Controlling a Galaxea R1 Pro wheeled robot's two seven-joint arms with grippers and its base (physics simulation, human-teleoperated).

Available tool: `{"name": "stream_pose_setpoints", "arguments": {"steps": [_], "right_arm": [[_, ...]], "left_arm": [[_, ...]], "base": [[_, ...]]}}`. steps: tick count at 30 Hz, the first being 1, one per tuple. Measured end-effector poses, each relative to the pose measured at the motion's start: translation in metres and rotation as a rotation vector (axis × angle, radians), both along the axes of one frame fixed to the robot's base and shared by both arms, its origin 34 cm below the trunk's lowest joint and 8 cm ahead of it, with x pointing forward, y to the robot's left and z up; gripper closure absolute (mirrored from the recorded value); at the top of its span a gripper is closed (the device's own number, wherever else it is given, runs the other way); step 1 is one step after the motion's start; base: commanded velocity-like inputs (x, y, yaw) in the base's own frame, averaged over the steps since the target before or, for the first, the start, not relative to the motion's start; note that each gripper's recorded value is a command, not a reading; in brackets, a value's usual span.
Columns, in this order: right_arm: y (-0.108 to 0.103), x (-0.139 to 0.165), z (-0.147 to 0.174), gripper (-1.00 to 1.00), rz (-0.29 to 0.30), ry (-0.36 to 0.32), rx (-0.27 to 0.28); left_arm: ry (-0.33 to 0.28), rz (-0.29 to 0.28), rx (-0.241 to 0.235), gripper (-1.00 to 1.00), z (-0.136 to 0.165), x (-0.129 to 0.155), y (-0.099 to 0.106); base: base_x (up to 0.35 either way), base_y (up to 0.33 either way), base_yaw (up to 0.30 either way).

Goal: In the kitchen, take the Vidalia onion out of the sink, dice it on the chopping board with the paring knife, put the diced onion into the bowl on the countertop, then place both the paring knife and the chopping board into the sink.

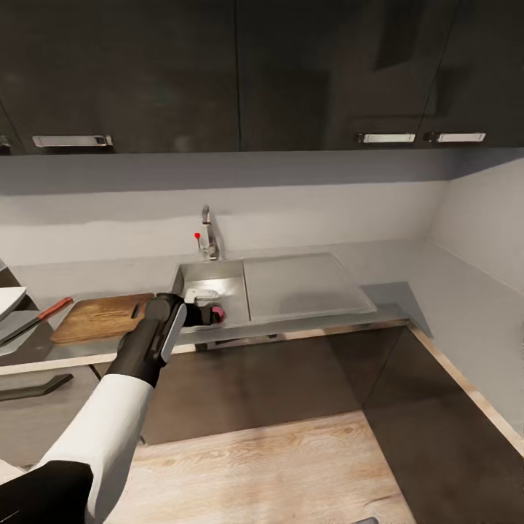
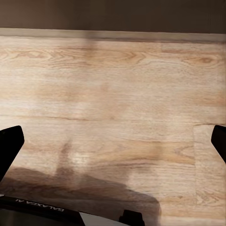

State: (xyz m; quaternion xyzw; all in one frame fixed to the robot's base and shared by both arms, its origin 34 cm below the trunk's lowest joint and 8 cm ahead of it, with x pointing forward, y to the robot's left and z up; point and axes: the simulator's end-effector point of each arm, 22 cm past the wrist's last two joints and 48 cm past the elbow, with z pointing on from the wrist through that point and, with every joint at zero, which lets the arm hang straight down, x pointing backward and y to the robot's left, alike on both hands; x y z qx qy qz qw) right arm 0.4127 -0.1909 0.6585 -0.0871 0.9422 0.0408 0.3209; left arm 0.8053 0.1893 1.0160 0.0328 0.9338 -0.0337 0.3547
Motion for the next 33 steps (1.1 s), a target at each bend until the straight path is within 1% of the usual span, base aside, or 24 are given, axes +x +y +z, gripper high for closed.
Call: {"name": "stream_pose_setpoints", "arguments": {"steps": [5,7,11,19,24,28,33], "right_arm": [[0.000,0.000,0.000,-1.00,0.000,0.000,0.000],[0.000,0.000,0.000,-1.00,0.000,0.000,0.000],[0.000,0.000,0.000,-1.00,0.000,-0.001,0.000],[0.000,0.000,0.000,-1.00,0.000,-0.001,0.000],[0.000,0.000,0.000,-1.00,0.000,-0.001,0.000],[0.000,0.000,0.000,-1.00,0.000,0.000,0.000],[0.000,0.000,0.000,-1.00,0.000,-0.001,0.000]], "left_arm": [[0.002,0.007,0.012,-1.00,-0.001,0.000,0.009],[0.010,0.017,0.025,-1.00,-0.005,-0.001,0.019],[0.023,0.024,0.033,-1.00,-0.011,-0.003,0.026],[0.049,0.024,0.035,-1.00,-0.021,-0.007,0.027],[0.052,0.019,0.034,-1.00,-0.023,-0.008,0.024],[0.061,0.018,0.033,-1.00,-0.027,-0.009,0.023],[0.081,0.016,0.033,-1.00,-0.034,-0.012,0.022]], "base": [[0.000,0.000,-0.004],[0.016,0.002,-0.001],[0.210,0.086,0.000],[0.332,0.016,0.000],[0.309,-0.130,0.000],[0.199,-0.230,0.000],[0.056,-0.134,0.003]]}}
